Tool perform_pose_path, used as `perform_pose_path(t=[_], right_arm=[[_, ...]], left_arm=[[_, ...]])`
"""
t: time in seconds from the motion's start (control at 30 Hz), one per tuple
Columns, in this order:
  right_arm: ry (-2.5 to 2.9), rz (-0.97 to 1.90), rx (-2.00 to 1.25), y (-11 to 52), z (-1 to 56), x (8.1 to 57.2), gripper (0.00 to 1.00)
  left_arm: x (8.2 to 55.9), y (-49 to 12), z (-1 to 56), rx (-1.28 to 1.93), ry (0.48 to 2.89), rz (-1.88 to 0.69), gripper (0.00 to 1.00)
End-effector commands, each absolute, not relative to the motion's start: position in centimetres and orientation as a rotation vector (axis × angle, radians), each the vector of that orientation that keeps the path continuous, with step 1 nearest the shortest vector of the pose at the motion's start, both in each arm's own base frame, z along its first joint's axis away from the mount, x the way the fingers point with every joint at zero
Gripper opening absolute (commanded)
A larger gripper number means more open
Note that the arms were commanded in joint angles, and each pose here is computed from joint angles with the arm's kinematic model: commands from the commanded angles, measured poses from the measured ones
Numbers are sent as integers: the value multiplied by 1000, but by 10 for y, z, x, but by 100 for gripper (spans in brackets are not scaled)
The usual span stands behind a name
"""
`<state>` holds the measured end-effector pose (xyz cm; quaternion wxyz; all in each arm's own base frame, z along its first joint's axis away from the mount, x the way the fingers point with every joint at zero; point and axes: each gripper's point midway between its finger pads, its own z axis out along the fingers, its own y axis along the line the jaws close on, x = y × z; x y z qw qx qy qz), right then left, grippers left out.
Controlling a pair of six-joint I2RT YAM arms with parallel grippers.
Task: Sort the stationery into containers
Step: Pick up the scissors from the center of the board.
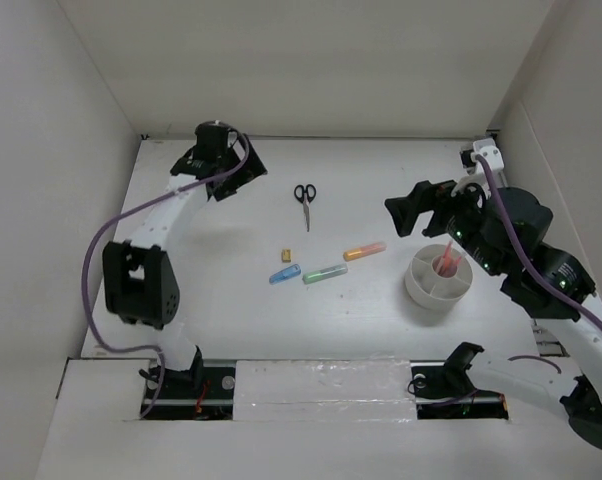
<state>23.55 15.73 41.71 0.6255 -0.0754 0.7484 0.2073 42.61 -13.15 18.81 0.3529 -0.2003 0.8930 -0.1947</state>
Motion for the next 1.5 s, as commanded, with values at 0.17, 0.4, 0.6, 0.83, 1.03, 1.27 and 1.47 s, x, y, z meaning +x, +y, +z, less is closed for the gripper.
perform_pose_path(t=[0.17, 0.4, 0.6, 0.83, 1.03, 1.27, 1.47], right_arm=[[1710, 585, -256, 162, 412, 208, 99], [1727, 599, -284, 163, 393, 201, 99], [1742, 611, -306, 167, 383, 199, 99], [1739, 665, -338, 173, 376, 191, 99], [1735, 691, -326, 174, 372, 189, 98], [1725, 720, -345, 177, 369, 184, 98], [1734, 716, -348, 177, 365, 185, 98]], left_arm=[[512, -195, 167, -349, 2415, -397, 98], [531, -215, 117, -275, 2501, -282, 84], [523, -222, 87, -246, 2550, -171, 78], [522, -221, 56, -248, 2587, -133, 74], [528, -220, 43, -240, 2598, -101, 68], [531, -223, 35, -214, 2598, -24, 59], [527, -221, 15, -196, 2631, 4, 56]])
